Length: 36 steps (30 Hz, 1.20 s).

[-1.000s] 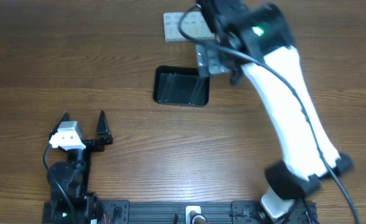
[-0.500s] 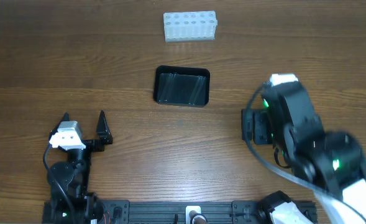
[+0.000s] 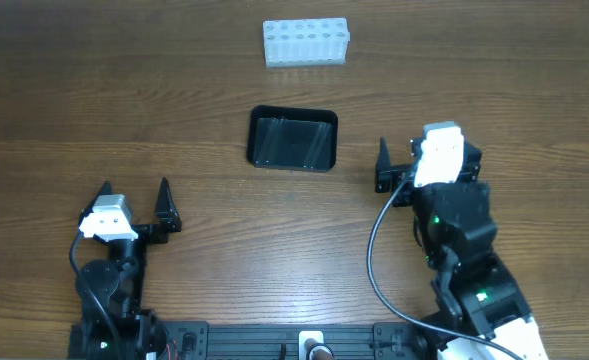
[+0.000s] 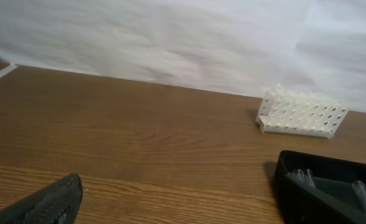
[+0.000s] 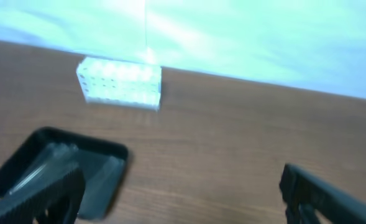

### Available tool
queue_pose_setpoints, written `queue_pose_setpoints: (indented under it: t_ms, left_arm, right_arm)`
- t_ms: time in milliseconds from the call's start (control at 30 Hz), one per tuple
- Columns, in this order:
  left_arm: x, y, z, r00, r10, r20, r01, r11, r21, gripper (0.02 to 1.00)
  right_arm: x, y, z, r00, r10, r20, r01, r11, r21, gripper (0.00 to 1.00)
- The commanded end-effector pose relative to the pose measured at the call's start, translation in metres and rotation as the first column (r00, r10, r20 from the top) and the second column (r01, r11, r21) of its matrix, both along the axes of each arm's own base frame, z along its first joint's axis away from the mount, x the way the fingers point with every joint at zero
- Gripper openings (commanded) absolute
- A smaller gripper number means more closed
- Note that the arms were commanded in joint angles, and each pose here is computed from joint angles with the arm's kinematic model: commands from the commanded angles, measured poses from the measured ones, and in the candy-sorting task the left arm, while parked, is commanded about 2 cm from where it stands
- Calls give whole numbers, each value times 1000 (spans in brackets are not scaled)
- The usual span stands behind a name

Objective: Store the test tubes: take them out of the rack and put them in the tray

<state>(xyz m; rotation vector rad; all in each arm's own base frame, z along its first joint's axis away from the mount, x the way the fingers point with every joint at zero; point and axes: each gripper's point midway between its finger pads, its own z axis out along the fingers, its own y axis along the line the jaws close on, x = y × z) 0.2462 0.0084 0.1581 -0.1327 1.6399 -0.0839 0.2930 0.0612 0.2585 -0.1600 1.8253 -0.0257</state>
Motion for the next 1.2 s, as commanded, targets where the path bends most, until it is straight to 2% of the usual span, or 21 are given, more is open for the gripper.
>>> queue_pose_setpoints:
  t_ms: [33,333,567,767,1200]
  left_arm:
    - [0,-1,-2,1000,-3,-3,3,1000,15,998]
    - [0,-1,-2,1000,-3,-3,3,1000,15,998]
    - [0,-1,-2,1000,-3,-3,3,1000,15,998]
    - [0,-1,-2,1000,-3,-3,3,1000,15,998]
    - [0,-1,-2,1000,-3,-3,3,1000,15,998]
  right_arm:
    - [1,-17,-10,996,-54,75,54,999,-3,993]
    - [-3,-62,-20,931,-211,297,193,977,87,991]
    - [-21,-72,-56,926,-232,299,216,973,88,991]
    - [-34,-81,-62,911,-257,324,238,966,99,991]
    - [-53,-107,-95,914,-346,210,343,938,52,991]
